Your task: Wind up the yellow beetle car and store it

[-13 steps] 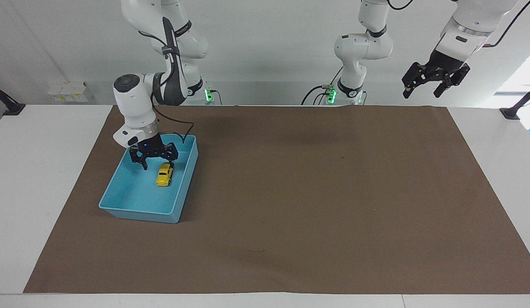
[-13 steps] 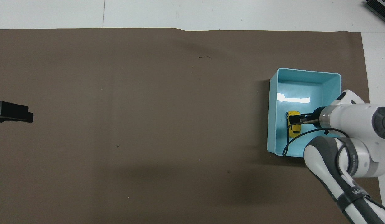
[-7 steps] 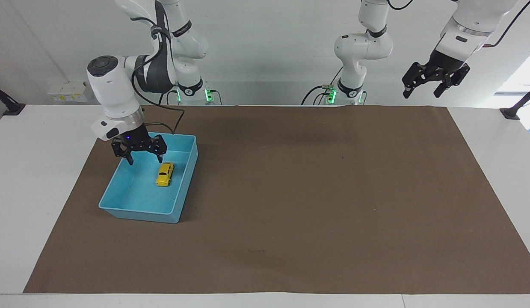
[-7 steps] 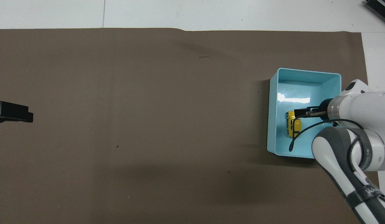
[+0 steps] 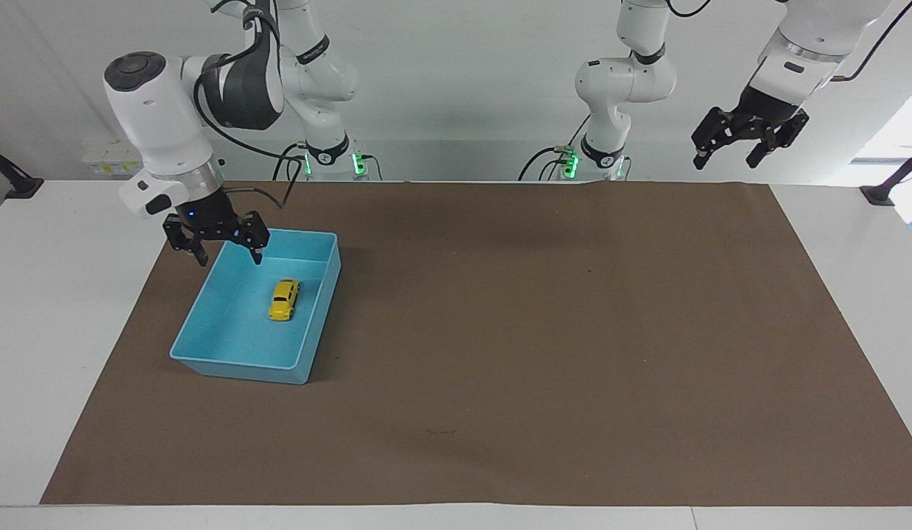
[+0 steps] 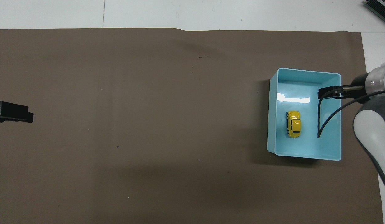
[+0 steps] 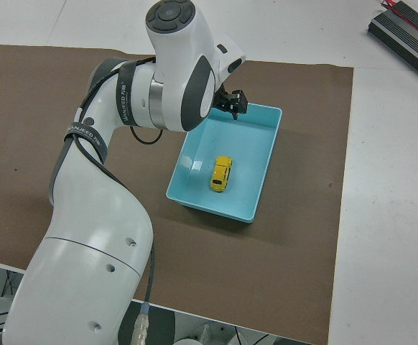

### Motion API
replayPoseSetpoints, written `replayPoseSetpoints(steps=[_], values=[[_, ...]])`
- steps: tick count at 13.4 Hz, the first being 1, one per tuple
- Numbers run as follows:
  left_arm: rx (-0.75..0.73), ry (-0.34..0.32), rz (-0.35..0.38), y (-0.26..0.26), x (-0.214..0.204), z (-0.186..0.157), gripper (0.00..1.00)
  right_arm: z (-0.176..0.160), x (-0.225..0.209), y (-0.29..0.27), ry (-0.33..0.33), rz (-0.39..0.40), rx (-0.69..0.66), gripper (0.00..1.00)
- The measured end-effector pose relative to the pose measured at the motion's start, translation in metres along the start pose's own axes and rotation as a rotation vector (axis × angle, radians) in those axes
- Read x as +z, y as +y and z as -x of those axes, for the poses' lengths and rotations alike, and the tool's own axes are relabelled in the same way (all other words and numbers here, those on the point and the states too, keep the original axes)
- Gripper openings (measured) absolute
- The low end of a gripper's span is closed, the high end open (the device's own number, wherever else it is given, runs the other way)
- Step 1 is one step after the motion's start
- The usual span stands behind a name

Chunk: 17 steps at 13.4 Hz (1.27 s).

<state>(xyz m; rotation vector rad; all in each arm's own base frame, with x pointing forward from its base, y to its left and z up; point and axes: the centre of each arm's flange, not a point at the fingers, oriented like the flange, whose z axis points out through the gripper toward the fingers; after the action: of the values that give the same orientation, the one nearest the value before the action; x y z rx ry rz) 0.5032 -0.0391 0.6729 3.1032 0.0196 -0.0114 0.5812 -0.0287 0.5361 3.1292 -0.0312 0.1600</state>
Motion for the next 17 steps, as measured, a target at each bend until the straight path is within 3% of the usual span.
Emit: replayPoseSetpoints(steps=[4, 11, 17], values=[[0.000, 0.000, 0.000, 0.000, 0.000, 0.000, 1.00, -0.008, -0.028, 0.002, -0.025, 0.009, 0.045, 1.00], [0.000, 0.000, 0.000, 0.000, 0.000, 0.000, 1.00, -0.009, -0.031, 0.003, -0.033, 0.022, 0.052, 1.00], [0.000, 0.000, 0.000, 0.000, 0.000, 0.000, 1.00, -0.003, -0.046, -0.005, -0.084, 0.025, 0.087, 1.00]])
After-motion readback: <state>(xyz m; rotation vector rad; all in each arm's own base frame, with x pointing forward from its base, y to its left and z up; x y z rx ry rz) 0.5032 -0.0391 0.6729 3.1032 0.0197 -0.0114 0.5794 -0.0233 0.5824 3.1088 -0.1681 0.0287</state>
